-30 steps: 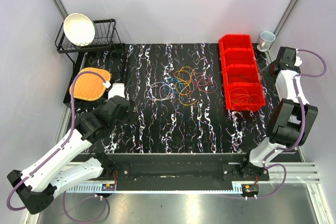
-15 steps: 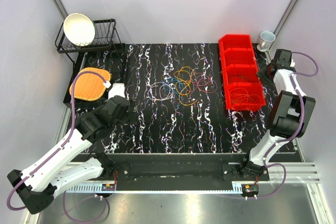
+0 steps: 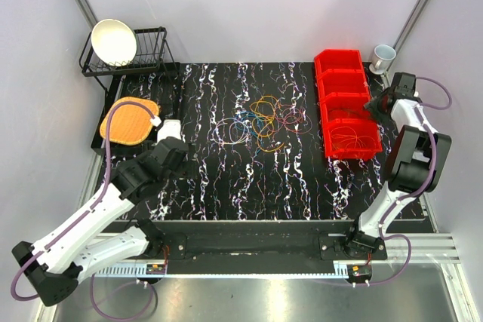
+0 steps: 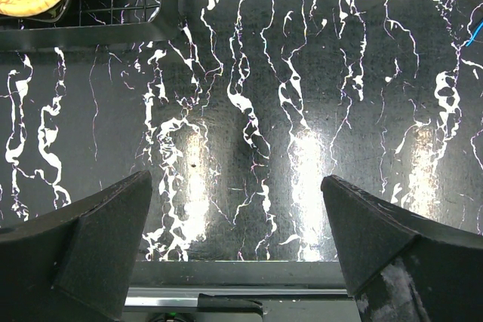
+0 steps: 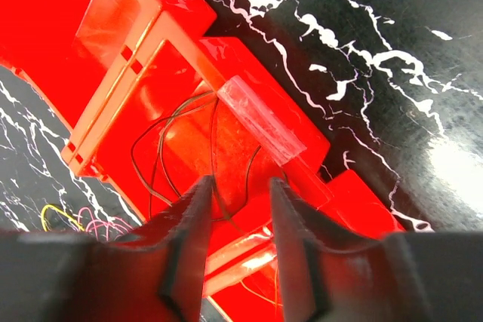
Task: Untangle the cables
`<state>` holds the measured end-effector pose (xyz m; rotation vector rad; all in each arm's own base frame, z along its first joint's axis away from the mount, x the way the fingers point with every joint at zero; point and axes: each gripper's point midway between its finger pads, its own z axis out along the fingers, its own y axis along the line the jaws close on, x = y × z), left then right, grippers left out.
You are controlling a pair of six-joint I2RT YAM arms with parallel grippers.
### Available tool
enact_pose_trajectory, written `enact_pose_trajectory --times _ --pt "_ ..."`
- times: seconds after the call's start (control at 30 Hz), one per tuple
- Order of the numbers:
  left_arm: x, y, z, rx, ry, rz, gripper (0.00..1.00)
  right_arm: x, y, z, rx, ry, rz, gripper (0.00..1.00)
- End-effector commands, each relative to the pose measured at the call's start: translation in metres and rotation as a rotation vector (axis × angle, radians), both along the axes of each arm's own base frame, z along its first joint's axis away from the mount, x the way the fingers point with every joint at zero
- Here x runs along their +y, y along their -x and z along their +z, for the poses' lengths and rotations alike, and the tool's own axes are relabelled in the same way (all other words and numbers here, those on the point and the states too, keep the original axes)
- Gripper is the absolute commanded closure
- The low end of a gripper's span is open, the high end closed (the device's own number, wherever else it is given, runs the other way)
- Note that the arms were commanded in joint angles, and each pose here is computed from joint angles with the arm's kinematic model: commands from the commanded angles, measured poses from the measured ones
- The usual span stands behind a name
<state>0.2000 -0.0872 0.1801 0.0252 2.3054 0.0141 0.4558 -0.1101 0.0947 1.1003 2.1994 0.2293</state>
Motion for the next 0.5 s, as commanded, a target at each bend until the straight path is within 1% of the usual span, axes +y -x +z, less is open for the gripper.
enact_pose_trajectory --times 0.0,0.1,0.2,0.33,0.37,0.43,0.47 --pt "-0.005 -0.007 0.003 -0.024 0.005 -0.006 0.01 -0.011 -0.004 0.058 -0.085 0.08 -0.022 0.52" --pt "-0.006 -0.007 0.002 -0.019 0.006 -0.007 0.01 -0.018 0.003 0.077 -0.088 0.124 -0.048 0.42" --pt "-0.008 -0.007 0.002 -0.011 0.006 -0.015 0.01 -0.022 0.009 0.096 -0.1 0.165 -0.064 0.35" --pt "-0.018 -0.013 0.003 -0.02 0.03 -0.033 0.01 -0.023 0.019 0.117 -0.118 0.192 -0.066 0.32" --pt "-0.024 -0.017 0.004 -0.03 0.049 -0.039 0.01 -0.02 0.021 0.119 -0.121 0.19 -0.062 0.32" --pt "-0.037 -0.023 -0.002 -0.009 0.067 -0.063 0.01 -0.01 0.022 0.127 -0.143 0.168 -0.043 0.31" --pt "-0.048 -0.027 -0.001 -0.011 0.099 -0.078 0.01 -0.006 0.023 0.129 -0.15 0.16 -0.035 0.31"
